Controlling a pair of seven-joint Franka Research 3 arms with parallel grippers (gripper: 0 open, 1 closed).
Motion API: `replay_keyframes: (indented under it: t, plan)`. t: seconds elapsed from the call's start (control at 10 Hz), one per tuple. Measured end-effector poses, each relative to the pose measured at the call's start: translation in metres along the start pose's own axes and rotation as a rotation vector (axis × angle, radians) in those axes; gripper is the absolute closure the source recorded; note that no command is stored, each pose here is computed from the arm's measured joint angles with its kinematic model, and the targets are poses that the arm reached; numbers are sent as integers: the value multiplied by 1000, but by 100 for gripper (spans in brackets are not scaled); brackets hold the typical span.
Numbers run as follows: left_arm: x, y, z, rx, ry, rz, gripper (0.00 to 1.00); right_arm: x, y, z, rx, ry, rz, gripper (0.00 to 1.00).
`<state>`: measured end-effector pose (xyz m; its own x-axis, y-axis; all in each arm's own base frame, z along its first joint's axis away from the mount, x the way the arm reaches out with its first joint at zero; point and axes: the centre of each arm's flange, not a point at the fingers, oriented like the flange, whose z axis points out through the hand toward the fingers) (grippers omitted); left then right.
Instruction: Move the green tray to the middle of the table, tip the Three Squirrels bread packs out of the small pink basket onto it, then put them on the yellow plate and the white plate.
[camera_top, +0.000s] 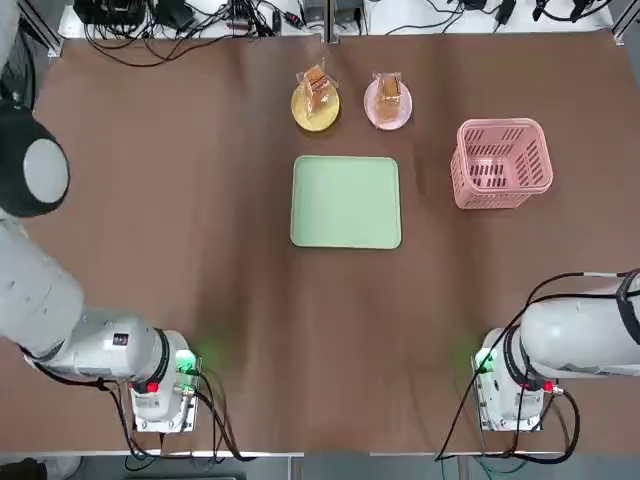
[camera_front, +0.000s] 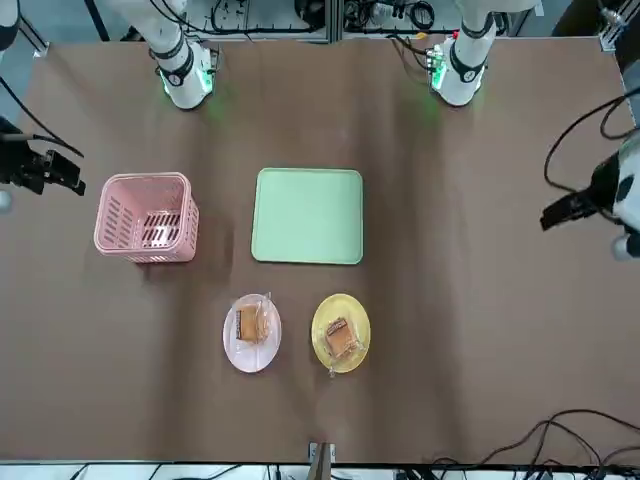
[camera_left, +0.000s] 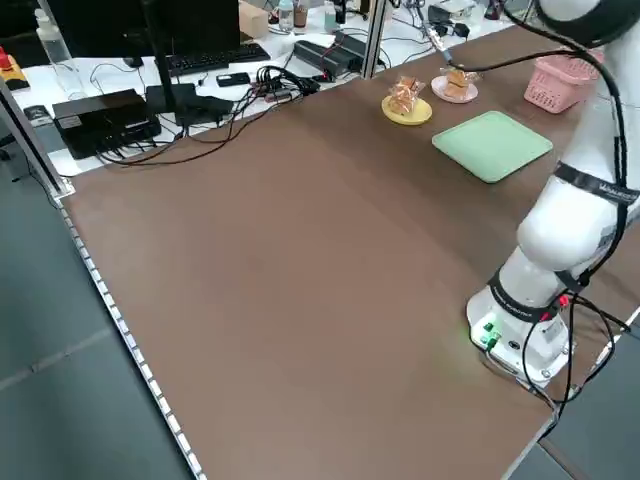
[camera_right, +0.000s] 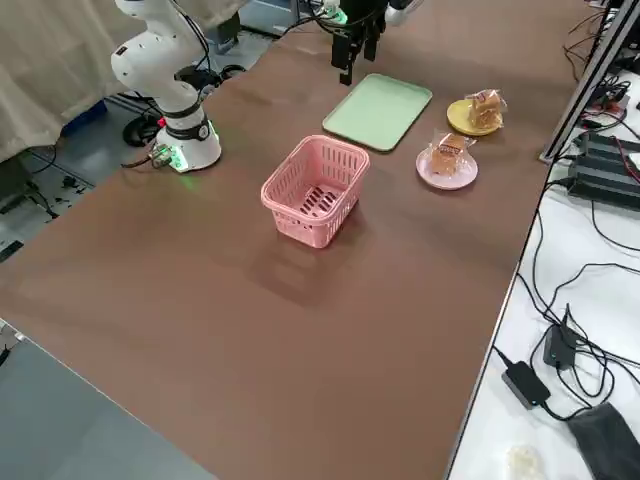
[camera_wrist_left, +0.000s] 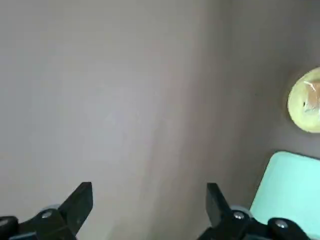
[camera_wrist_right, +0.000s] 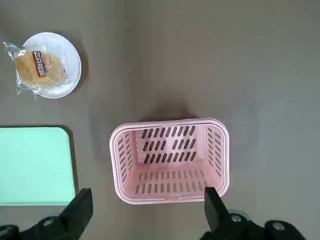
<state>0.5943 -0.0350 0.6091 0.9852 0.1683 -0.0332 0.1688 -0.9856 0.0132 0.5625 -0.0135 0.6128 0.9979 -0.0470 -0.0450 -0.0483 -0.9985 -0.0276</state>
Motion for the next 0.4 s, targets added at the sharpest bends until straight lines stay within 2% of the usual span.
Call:
replay_keyframes:
  t: [0.2,0.4]
  plan:
    - [-29,-12,-29,-10,50,112,0,0,-2,0,0,0,-4,1]
    - [-39,-27,-41,-25,68,136,0,0,-3,0,0,1,-5,1]
